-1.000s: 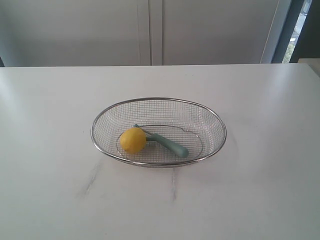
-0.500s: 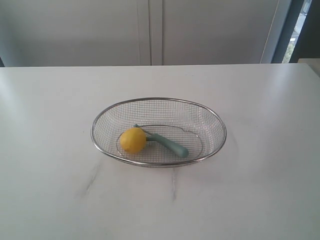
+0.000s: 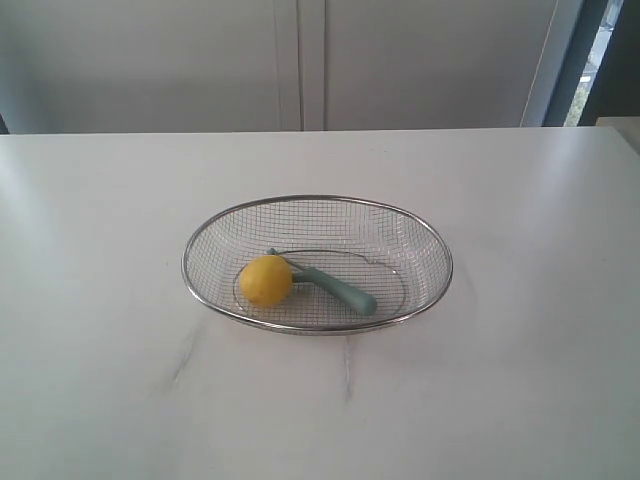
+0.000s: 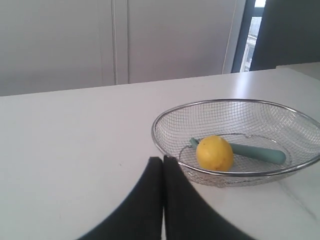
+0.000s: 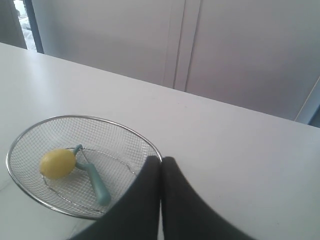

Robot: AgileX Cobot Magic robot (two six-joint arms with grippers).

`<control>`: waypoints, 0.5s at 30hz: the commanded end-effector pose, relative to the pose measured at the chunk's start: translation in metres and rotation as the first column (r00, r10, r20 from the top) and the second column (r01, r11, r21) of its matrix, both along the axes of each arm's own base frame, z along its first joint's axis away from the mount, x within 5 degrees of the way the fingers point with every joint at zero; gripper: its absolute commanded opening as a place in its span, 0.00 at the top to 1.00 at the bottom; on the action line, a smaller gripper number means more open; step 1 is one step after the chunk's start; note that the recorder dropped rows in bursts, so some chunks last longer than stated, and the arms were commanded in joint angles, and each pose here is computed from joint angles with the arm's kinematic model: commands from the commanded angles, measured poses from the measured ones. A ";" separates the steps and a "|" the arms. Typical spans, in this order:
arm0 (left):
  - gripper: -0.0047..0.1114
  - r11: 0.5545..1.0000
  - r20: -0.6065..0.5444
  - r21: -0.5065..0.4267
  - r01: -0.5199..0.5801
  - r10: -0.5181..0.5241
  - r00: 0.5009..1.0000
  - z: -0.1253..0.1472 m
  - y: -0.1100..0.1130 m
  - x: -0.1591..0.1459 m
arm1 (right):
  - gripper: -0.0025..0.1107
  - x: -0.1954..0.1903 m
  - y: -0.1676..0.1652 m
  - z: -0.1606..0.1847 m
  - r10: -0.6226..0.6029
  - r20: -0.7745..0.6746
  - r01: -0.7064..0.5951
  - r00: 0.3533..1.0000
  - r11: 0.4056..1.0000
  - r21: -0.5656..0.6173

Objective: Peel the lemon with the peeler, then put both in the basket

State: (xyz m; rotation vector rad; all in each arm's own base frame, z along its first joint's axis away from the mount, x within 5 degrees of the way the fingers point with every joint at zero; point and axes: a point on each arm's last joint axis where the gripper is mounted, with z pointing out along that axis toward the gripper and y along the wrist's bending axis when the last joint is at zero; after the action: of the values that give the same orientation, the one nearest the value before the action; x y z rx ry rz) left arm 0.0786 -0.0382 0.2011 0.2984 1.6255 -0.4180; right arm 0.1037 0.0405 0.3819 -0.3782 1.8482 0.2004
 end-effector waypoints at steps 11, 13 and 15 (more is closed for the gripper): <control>0.96 0.949 0.123 -0.113 -0.294 0.307 0.944 0.009 0.030 -0.016 | 0.98 -0.001 -0.001 0.000 -0.008 0.008 0.008 1.000 1.000 0.007; 0.96 0.937 0.161 -0.134 -0.323 0.342 0.926 0.011 0.033 -0.020 | 0.98 -0.001 -0.001 0.000 -0.008 0.008 0.008 1.000 1.000 0.007; 0.96 0.933 0.175 -0.135 -0.335 0.355 0.918 0.012 0.034 -0.021 | 0.98 -0.001 -0.001 0.000 -0.008 0.008 0.008 1.000 1.000 0.007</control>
State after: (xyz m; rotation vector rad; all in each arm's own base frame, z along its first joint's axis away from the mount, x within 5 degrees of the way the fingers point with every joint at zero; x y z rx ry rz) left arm 0.0598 -0.0060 0.2130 -0.0047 1.4406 -0.1969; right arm 0.1035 0.0405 0.3819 -0.3780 1.8475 0.2005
